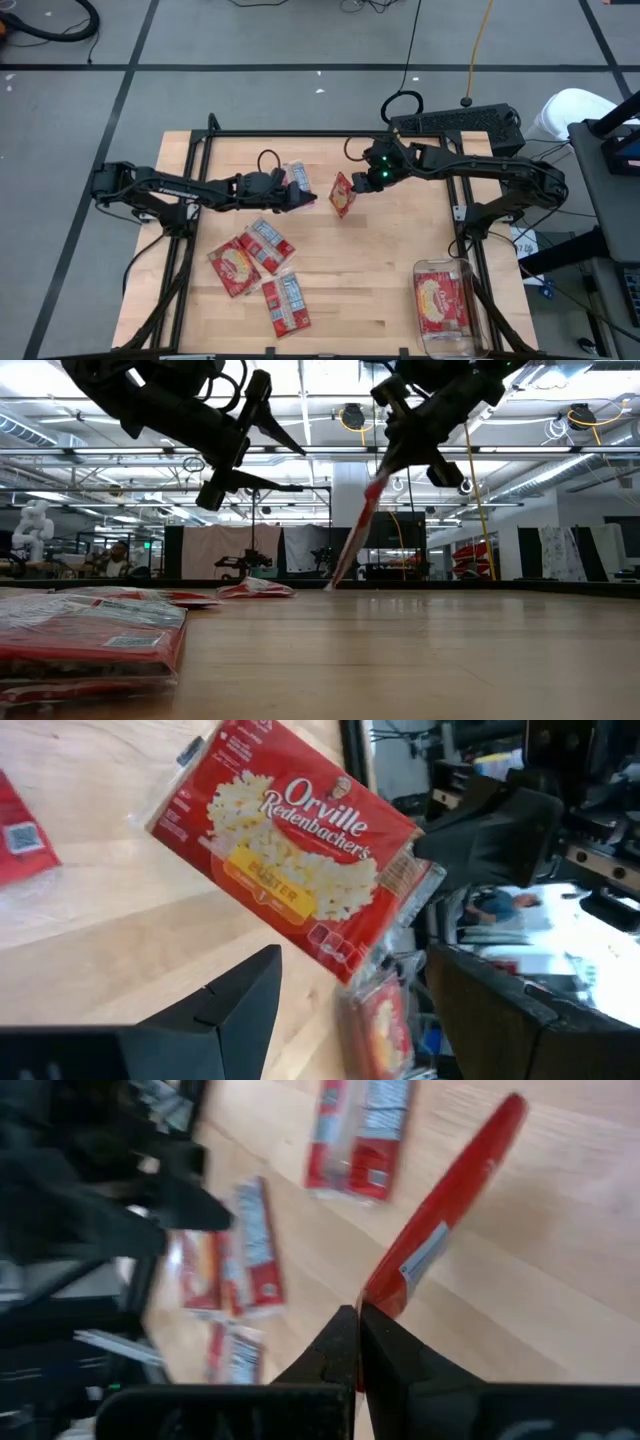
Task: Sort popcorn bags into baskets
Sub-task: Put the popcorn bag into the transparent bin
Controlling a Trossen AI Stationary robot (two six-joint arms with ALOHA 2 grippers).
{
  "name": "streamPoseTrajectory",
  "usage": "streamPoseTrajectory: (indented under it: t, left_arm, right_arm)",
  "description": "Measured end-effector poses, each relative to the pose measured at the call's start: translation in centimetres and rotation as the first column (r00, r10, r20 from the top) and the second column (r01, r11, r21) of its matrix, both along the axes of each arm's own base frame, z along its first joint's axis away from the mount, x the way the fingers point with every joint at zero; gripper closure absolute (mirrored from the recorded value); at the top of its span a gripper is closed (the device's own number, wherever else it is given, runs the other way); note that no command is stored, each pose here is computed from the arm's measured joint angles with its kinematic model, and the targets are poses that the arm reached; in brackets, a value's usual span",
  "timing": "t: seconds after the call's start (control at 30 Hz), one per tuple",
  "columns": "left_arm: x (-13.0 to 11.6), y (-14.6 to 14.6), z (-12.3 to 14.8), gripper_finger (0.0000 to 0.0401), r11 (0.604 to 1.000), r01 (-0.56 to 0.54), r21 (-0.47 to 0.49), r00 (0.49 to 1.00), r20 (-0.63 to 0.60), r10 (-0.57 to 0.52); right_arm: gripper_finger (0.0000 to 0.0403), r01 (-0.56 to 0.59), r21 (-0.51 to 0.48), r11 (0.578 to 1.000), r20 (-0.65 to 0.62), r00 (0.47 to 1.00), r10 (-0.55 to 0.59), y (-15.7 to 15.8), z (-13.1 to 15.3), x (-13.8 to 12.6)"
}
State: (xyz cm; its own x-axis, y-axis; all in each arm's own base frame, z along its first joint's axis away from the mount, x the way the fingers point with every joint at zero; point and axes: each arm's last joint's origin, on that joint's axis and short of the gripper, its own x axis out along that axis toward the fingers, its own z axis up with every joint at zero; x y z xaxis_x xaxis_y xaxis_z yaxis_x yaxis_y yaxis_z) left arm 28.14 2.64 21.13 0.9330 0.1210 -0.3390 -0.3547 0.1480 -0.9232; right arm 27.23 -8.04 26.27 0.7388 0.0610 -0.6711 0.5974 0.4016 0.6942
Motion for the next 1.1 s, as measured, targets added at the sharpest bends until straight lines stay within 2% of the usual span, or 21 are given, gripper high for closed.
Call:
streamPoseTrajectory:
  t: [0.23, 0.5, 0.73, 0.97, 1.1]
  left_arm:
    - [0.0, -0.8, 0.1, 0.0151, 0.999, -0.025, -0.025, 0.998, 0.06, 0.027]
    - [0.4, -1.3, 1.9, 0.0151, 0.993, -0.106, -0.062, 0.96, 0.255, 0.118]
    - [0.3, -1.2, 3.1, 0.0151, 0.974, -0.182, -0.135, 0.899, 0.379, 0.221]
    - [0.3, -0.3, 4.5, 0.0151, 0.948, -0.238, -0.211, 0.795, 0.518, 0.315]
    - [0.4, -0.2, 4.9, 0.0151, 0.937, -0.262, -0.23, 0.777, 0.526, 0.346]
  right_arm:
    - [0.0403, 0.044, 0.01, 0.999, 0.132, 0.99, -0.045, 0.0, 2.0, -0.3]
    - [0.0403, 0.132, -0.011, 0.991, 0.315, 0.941, -0.122, 0.2, 5.2, -1.4]
    - [0.0403, 0.241, -0.025, 0.97, 0.475, 0.857, -0.2, 0.4, 8.1, -3.0]
    - [0.0403, 0.327, -0.024, 0.945, 0.661, 0.715, -0.23, 0.5, 11.0, -4.1]
    - [0.0403, 0.346, -0.013, 0.938, 0.721, 0.654, -0.231, 0.5, 11.9, -4.2]
